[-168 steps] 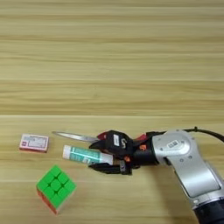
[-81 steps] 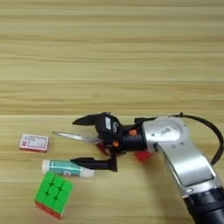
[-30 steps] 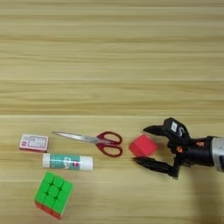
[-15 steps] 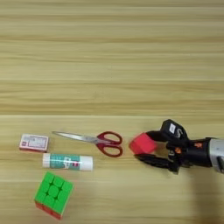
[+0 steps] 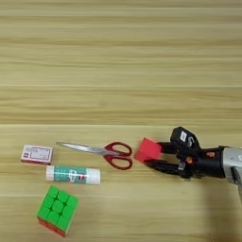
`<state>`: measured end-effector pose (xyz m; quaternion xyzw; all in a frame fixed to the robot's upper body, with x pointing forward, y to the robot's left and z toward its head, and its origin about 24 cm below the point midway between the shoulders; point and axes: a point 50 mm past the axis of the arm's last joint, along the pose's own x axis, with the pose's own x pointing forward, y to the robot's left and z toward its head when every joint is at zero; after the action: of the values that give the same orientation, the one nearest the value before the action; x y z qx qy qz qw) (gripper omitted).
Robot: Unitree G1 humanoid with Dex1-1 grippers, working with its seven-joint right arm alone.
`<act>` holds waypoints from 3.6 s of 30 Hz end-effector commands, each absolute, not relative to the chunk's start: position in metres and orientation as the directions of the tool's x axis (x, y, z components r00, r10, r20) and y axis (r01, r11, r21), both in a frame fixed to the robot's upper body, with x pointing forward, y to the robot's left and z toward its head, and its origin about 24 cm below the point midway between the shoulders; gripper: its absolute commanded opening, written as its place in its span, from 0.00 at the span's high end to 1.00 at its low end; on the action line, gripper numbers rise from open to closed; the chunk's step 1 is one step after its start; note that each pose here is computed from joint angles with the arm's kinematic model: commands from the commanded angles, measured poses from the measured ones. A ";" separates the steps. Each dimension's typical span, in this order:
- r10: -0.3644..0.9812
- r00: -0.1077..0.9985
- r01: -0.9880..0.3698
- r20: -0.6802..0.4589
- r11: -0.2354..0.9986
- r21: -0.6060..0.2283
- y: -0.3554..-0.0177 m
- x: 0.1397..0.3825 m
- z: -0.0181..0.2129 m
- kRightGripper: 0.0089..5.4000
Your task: Move the objects on the table
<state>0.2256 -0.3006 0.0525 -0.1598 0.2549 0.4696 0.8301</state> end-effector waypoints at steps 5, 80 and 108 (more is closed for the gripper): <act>0.698 0.530 -0.844 -0.482 0.490 -0.219 -0.295 0.253 0.105 0.59; 0.834 0.447 -0.894 -0.324 0.426 -0.137 -0.128 0.299 0.067 0.40; 0.862 0.504 -0.815 -0.048 0.457 -0.356 -0.181 0.263 0.192 0.01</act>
<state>0.2659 -0.1666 0.1689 -0.1248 -0.0372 0.5141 0.8478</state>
